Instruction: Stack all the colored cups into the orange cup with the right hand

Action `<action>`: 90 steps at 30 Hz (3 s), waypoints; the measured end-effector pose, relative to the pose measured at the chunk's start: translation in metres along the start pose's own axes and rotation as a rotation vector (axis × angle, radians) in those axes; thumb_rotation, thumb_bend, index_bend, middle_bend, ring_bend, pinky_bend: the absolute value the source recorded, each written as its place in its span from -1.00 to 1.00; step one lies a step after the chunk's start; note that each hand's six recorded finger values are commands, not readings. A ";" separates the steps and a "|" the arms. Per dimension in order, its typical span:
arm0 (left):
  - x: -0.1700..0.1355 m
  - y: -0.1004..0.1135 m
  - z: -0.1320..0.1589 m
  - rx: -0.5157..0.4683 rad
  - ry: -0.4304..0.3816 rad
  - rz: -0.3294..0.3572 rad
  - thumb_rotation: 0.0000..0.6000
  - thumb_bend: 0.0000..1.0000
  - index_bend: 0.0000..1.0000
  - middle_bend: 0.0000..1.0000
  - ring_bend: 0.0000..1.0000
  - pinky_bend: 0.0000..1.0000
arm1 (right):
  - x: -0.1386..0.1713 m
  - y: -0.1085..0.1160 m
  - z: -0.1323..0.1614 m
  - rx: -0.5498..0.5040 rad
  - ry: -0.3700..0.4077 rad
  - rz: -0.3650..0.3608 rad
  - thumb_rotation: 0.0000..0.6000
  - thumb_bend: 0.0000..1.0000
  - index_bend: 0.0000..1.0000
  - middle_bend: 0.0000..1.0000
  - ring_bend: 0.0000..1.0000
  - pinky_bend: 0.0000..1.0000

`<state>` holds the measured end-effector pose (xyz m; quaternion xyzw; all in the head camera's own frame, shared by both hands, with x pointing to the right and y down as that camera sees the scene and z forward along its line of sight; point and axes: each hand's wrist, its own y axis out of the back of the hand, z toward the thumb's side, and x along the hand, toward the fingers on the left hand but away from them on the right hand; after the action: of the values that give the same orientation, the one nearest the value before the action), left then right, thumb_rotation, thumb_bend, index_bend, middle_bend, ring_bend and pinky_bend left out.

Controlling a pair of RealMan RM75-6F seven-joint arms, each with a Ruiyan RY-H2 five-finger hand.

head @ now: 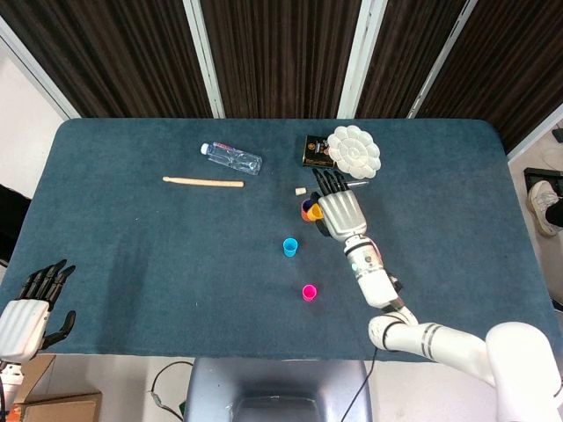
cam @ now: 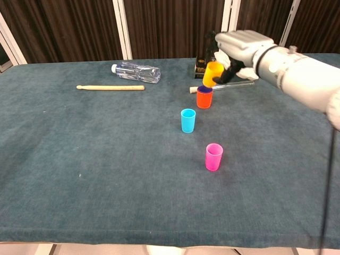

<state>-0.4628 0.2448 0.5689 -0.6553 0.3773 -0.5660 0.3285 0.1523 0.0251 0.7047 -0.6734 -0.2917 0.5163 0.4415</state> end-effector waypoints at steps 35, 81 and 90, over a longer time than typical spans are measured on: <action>0.003 0.001 -0.005 -0.009 0.020 -0.006 1.00 -0.08 -1.00 -1.00 -1.00 -0.79 | -0.030 -0.029 0.019 0.031 -0.043 0.053 1.00 -0.08 -0.89 -1.00 -1.00 -1.00; -0.002 0.003 -0.001 -0.017 -0.010 -0.005 1.00 -0.08 -1.00 -1.00 -1.00 -0.77 | 0.022 -0.066 0.066 0.046 0.119 0.212 1.00 -0.01 0.20 -0.93 -1.00 -1.00; -0.003 0.003 -0.002 -0.017 -0.007 -0.004 1.00 -0.08 -1.00 -1.00 -1.00 -0.77 | 0.012 -0.041 0.060 0.014 0.075 0.119 1.00 0.00 0.23 -0.91 -1.00 -1.00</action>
<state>-0.4648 0.2455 0.5653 -0.6607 0.3797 -0.5611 0.3233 0.1014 0.0703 0.7316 -0.7052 -0.2310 0.5181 0.4253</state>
